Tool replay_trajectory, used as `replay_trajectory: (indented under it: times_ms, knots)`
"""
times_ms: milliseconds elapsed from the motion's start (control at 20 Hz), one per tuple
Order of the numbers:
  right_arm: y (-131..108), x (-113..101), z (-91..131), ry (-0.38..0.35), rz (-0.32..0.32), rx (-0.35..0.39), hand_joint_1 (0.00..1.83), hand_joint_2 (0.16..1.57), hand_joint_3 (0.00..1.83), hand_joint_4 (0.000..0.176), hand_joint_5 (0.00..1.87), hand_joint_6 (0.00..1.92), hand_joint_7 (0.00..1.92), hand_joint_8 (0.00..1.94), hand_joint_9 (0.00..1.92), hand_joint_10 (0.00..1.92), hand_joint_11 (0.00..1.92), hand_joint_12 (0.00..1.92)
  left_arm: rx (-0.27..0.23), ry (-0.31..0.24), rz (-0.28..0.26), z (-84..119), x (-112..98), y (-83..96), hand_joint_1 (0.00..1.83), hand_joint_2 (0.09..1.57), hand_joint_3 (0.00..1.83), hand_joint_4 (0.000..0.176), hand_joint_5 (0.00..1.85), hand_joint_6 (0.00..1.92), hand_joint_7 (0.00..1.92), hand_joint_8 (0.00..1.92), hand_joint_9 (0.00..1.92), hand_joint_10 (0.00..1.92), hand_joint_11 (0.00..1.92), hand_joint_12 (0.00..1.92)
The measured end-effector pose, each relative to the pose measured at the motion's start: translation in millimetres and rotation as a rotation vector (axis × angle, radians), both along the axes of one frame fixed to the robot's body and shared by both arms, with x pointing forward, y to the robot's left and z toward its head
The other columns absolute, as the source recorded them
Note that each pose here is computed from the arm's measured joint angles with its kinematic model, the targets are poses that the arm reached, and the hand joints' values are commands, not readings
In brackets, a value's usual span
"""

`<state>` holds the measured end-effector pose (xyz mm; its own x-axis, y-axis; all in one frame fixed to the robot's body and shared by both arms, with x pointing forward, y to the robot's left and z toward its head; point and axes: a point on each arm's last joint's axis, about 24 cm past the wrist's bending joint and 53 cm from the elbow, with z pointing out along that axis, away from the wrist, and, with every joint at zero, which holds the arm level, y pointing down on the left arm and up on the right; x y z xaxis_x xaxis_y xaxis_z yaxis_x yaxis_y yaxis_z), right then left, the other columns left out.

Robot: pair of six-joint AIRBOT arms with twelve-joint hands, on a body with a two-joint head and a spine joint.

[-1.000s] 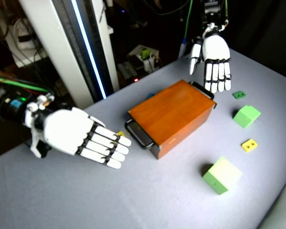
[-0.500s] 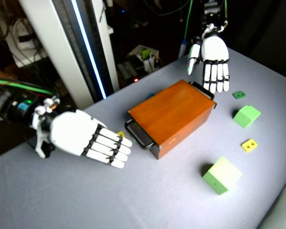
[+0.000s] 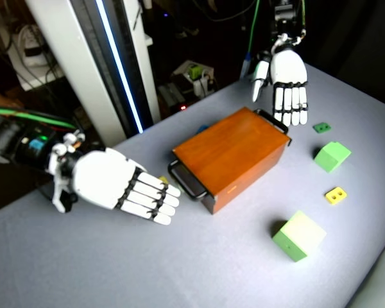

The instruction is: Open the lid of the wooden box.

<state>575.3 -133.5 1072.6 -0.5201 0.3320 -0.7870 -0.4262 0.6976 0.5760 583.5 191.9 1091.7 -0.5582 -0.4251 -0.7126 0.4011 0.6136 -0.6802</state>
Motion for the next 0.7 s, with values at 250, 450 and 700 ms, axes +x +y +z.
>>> replay_trajectory:
  times_ms: [250, 450, 700]
  knots:
    - [0.9, 0.4, -4.0, 0.015, -0.003, -0.001, 0.39, 1.39, 0.0, 0.0, 0.07, 0.01, 0.0, 0.0, 0.0, 0.0, 0.0, 0.0, 0.001, 0.014, 0.0, -4.1, 0.8, -2.0, 0.1, 1.41, 0.0, 0.0, 0.18, 0.0, 0.14, 0.0, 0.02, 0.0, 0.0, 0.0]
    - [2.3, 0.6, -2.7, 0.011, 0.0, 0.001, 0.39, 1.39, 0.0, 0.0, 0.08, 0.01, 0.0, 0.0, 0.0, 0.0, 0.0, 0.0, -0.002, 0.016, 0.001, -3.8, 1.5, -2.0, 0.08, 1.41, 0.0, 0.0, 0.17, 0.0, 0.12, 0.0, 0.01, 0.0, 0.0, 0.0]
    - [2.5, 0.5, -2.9, 0.011, 0.0, 0.001, 0.34, 1.4, 0.0, 0.0, 0.03, 0.0, 0.0, 0.0, 0.0, 0.0, 0.0, 0.0, -0.003, 0.017, -0.002, -3.8, 0.9, -2.6, 0.14, 1.42, 0.0, 0.0, 0.09, 0.0, 0.01, 0.0, 0.0, 0.0, 0.0, 0.0]
